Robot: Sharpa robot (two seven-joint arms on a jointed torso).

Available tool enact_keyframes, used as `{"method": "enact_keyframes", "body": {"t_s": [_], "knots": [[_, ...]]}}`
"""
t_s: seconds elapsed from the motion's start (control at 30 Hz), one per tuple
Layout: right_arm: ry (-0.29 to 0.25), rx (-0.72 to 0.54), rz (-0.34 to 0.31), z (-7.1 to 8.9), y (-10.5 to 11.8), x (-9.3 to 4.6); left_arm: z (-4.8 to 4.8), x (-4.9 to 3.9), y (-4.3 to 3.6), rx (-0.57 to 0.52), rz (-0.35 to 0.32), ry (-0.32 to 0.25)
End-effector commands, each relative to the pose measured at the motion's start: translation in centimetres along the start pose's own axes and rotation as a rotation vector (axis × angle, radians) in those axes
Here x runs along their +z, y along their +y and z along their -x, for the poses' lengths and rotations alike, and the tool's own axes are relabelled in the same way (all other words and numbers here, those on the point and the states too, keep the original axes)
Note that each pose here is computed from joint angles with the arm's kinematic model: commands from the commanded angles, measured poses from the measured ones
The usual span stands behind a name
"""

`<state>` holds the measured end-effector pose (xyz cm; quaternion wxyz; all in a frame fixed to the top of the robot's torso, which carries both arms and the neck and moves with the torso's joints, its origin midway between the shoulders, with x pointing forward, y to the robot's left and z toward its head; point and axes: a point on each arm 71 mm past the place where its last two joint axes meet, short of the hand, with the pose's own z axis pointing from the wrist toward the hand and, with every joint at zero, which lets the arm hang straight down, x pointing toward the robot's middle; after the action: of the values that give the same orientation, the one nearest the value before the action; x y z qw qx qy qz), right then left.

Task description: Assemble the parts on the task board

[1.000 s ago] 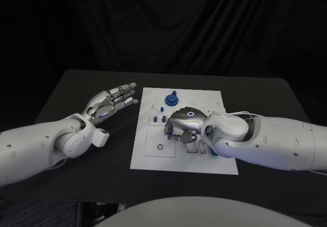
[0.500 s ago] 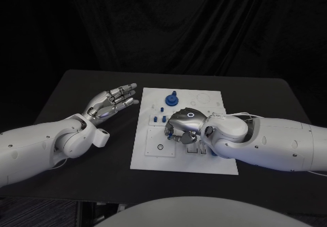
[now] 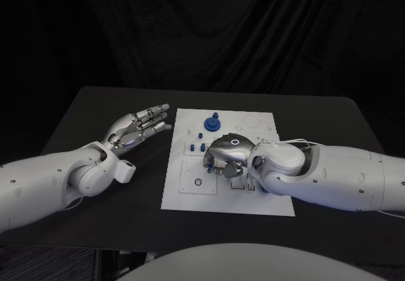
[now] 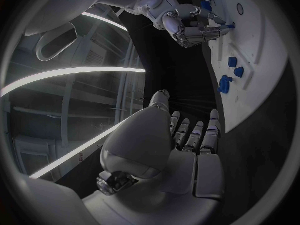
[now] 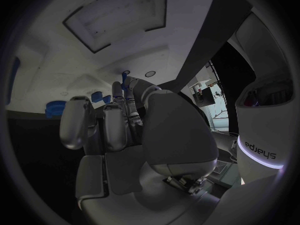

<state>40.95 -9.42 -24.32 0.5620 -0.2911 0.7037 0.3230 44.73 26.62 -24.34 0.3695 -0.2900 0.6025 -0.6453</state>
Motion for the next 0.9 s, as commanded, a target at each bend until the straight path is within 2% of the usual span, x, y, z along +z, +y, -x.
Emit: {"method": "enact_keyframes", "body": {"t_s": [0.03,0.9], "knots": [[0.022,-0.003,-0.004,-0.64,0.0,-0.05,-0.19,0.05,-0.23,-0.016,-0.043,0.009],[0.036,0.005,0.003,-1.09,0.51,0.0,-0.17,0.01,0.06,-0.019,-0.03,0.01]]}}
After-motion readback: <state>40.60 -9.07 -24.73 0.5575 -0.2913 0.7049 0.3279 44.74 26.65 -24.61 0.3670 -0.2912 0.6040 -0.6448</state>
